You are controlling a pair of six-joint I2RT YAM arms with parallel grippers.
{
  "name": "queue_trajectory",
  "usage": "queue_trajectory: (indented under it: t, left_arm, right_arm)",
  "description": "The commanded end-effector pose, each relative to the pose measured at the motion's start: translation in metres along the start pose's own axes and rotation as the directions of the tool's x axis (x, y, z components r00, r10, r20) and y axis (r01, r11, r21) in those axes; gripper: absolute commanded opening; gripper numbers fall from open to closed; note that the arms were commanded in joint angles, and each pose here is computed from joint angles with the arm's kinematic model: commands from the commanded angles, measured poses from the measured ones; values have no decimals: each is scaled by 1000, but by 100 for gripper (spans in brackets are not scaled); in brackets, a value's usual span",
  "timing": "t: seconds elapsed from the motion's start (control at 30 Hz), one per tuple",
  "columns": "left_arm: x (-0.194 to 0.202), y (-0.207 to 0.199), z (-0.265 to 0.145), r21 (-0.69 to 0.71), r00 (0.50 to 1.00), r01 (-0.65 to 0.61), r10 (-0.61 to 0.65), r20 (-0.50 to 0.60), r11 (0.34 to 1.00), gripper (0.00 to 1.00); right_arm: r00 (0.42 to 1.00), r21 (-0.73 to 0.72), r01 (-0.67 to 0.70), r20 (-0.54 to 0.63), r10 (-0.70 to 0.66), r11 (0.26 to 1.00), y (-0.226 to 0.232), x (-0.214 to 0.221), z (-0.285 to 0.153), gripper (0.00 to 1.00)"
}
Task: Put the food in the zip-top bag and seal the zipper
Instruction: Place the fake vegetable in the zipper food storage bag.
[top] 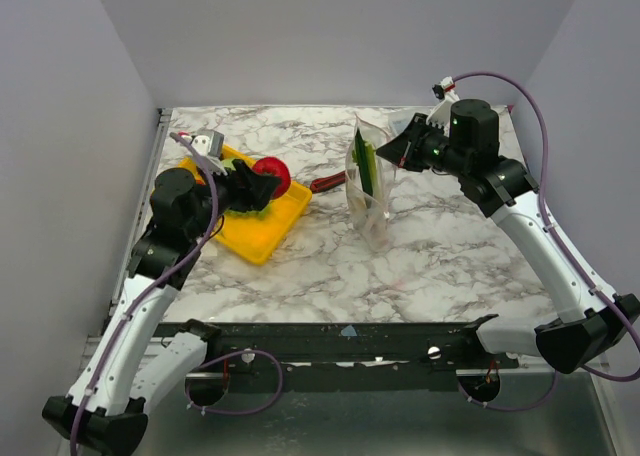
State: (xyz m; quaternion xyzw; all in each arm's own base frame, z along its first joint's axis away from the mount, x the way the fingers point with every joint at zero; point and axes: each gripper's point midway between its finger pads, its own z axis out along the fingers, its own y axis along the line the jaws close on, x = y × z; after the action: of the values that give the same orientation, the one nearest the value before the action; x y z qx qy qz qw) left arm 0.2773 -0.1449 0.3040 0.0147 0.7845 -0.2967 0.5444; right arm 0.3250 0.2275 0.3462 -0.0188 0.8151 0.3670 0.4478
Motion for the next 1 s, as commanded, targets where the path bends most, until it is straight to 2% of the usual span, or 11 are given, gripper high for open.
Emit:
queue_trajectory:
  t: [0.0,0.1,0.23,0.33,0.43,0.6,0.77,0.9,0.97]
  left_arm:
    - [-62,-123,-48,509,981,-100,1,192,855,27]
    - [-72,-156,-46,597,983,-104,-9,183,795,26]
    - [-73,-179,-22,617,990,-77,-15,143,783,25]
    - [-75,-191,-2,563,988,-102,16,155,820,27]
    - [-68,-185,21,438,983,-141,74,166,888,27]
    - [-63,-185,43,384,975,-172,101,197,907,27]
    - [-51,-188,59,355,975,-192,136,175,915,28]
    - [-43,-188,69,351,978,-194,151,147,916,36]
    - [-38,-188,72,344,980,-192,158,124,919,46]
  right_arm:
    - [999,-59,23,49,-20,998,18,-15,-6,0]
    - [999,-72,17,50,-14,997,21,-17,-7,0]
    - [998,-100,-4,62,10,995,28,-19,-9,0]
    - [997,-104,-22,70,29,994,30,-22,-11,0]
    - [997,-104,-28,72,36,994,32,-24,-13,0]
    - [996,-106,-29,76,37,994,33,-25,-15,0]
    - [996,-109,-30,77,39,994,35,-27,-15,0]
    - [996,-108,-30,79,39,994,35,-27,-15,0]
    - [996,-107,-29,80,38,994,35,-28,-15,0]
